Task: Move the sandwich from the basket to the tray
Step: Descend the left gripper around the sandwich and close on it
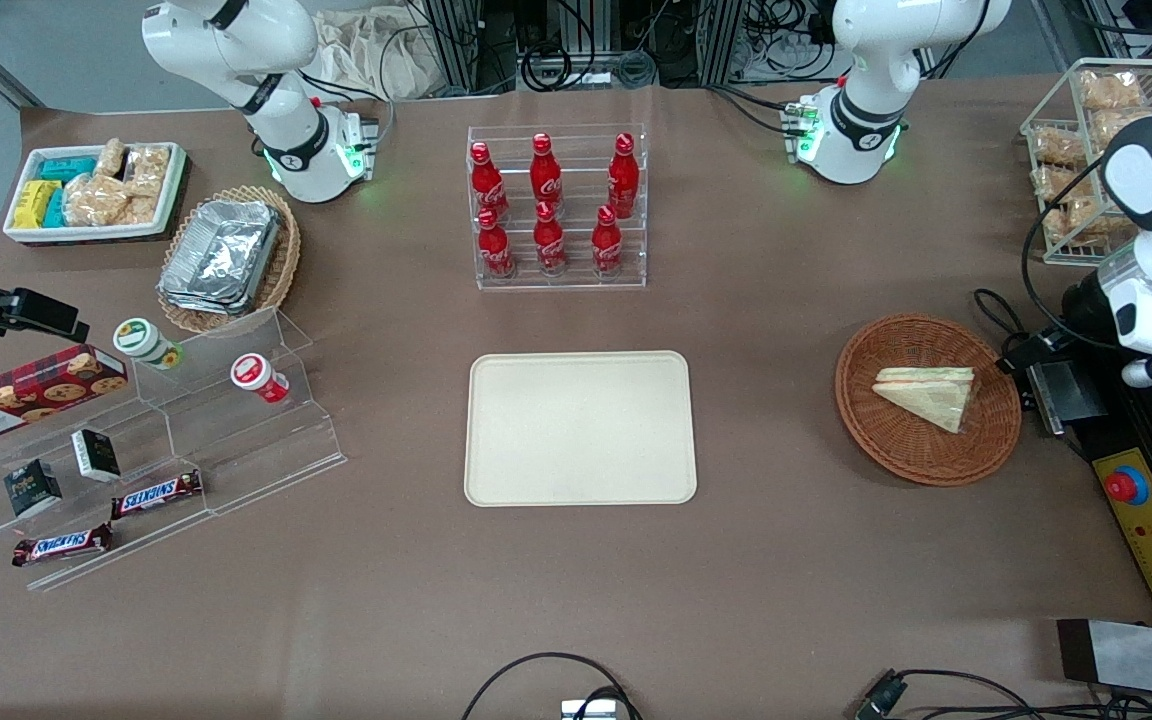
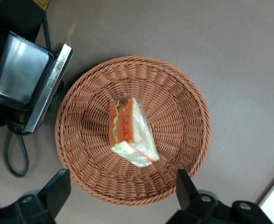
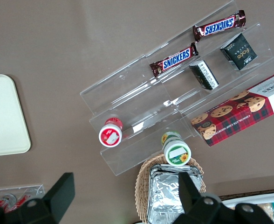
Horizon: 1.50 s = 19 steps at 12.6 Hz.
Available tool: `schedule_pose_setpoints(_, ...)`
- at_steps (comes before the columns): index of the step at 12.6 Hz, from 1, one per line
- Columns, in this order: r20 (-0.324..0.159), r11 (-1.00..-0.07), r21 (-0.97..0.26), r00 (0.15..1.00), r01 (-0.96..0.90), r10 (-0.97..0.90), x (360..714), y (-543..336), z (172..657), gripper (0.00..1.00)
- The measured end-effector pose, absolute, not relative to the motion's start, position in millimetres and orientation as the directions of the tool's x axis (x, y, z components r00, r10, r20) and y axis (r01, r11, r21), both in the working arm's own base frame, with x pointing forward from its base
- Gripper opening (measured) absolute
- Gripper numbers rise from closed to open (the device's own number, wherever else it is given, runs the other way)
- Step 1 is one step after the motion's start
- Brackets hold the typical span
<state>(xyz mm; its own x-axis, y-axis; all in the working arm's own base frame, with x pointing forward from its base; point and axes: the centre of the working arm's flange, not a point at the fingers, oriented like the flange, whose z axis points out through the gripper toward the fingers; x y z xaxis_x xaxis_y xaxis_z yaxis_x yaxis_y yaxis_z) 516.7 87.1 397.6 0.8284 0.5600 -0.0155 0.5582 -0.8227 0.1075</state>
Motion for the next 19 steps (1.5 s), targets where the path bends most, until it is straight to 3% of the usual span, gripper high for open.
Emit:
schedule_pose_setpoints(13, -0.014, -0.579, 0.247, 0.601, 0.777, 0.799, 479, 93, 293, 1.0)
schedule_pose_setpoints(19, 0.01, -0.566, 0.236, 0.58, 0.79, 0.814, 477, 93, 265, 1.0)
